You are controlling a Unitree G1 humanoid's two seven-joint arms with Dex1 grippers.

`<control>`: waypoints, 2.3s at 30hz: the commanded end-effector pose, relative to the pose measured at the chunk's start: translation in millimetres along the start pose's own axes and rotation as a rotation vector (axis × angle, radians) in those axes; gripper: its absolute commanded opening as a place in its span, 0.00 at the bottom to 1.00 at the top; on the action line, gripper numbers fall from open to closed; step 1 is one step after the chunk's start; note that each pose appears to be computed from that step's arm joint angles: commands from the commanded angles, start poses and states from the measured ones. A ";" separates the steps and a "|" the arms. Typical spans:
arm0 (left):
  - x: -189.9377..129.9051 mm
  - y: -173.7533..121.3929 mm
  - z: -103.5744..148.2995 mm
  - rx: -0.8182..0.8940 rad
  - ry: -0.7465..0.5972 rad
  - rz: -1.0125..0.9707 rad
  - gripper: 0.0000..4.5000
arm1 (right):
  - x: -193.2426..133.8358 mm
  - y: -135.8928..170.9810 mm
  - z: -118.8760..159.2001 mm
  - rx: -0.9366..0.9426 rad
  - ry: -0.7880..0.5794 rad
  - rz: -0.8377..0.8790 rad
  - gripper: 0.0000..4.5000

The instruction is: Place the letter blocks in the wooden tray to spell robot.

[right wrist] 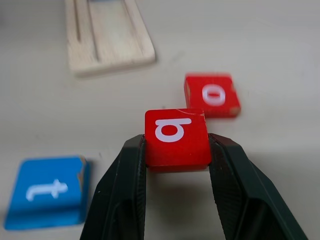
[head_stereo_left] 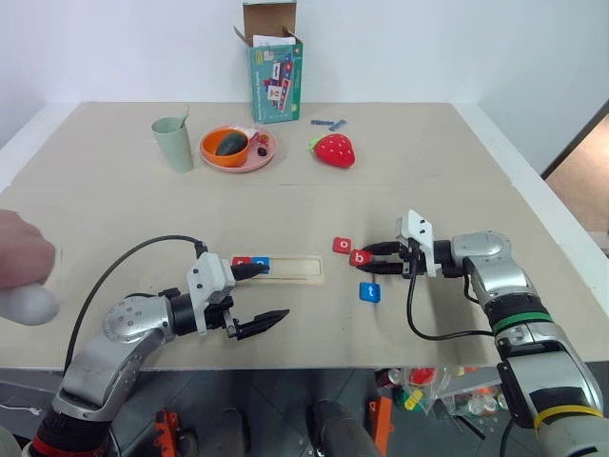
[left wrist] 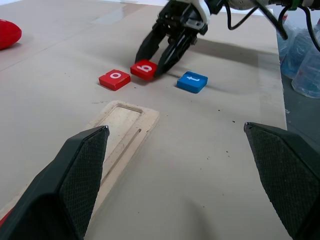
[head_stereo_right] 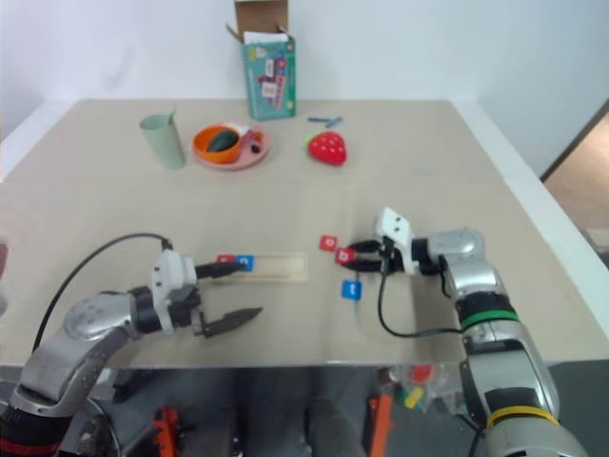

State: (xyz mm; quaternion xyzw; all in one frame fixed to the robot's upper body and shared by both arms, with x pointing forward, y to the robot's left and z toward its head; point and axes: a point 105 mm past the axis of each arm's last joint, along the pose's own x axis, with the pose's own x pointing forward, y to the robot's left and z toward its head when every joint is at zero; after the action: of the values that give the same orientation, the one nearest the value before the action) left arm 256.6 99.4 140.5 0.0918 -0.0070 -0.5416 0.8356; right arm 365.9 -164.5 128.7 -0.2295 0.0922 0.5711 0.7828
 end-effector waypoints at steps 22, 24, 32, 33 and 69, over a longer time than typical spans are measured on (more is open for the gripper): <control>-11.4 13.1 8.3 0.013 -0.066 0.113 1.00 | 8.0 11.6 53.5 -0.089 -0.137 0.033 0.27; -14.9 15.8 6.4 0.012 -0.062 0.138 1.00 | 12.4 14.9 59.3 -0.100 -0.146 0.054 0.27; -36.1 30.4 0.6 -0.002 -0.073 0.300 1.00 | 63.2 41.0 80.2 -0.111 -0.136 0.199 0.27; -37.4 31.0 -0.7 -0.005 -0.070 0.310 1.00 | 70.2 42.7 80.8 -0.115 -0.127 0.207 0.27; -37.6 20.1 -7.2 -0.007 -0.055 0.321 1.00 | 132.1 33.2 72.7 -0.072 0.026 0.216 0.38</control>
State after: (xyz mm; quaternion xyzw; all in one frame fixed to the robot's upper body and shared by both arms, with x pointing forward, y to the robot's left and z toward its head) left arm 262.7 146.2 127.1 0.0578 -0.0157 -0.3973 0.9157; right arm 366.6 -12.9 121.0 -0.2466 0.1201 0.6544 0.7046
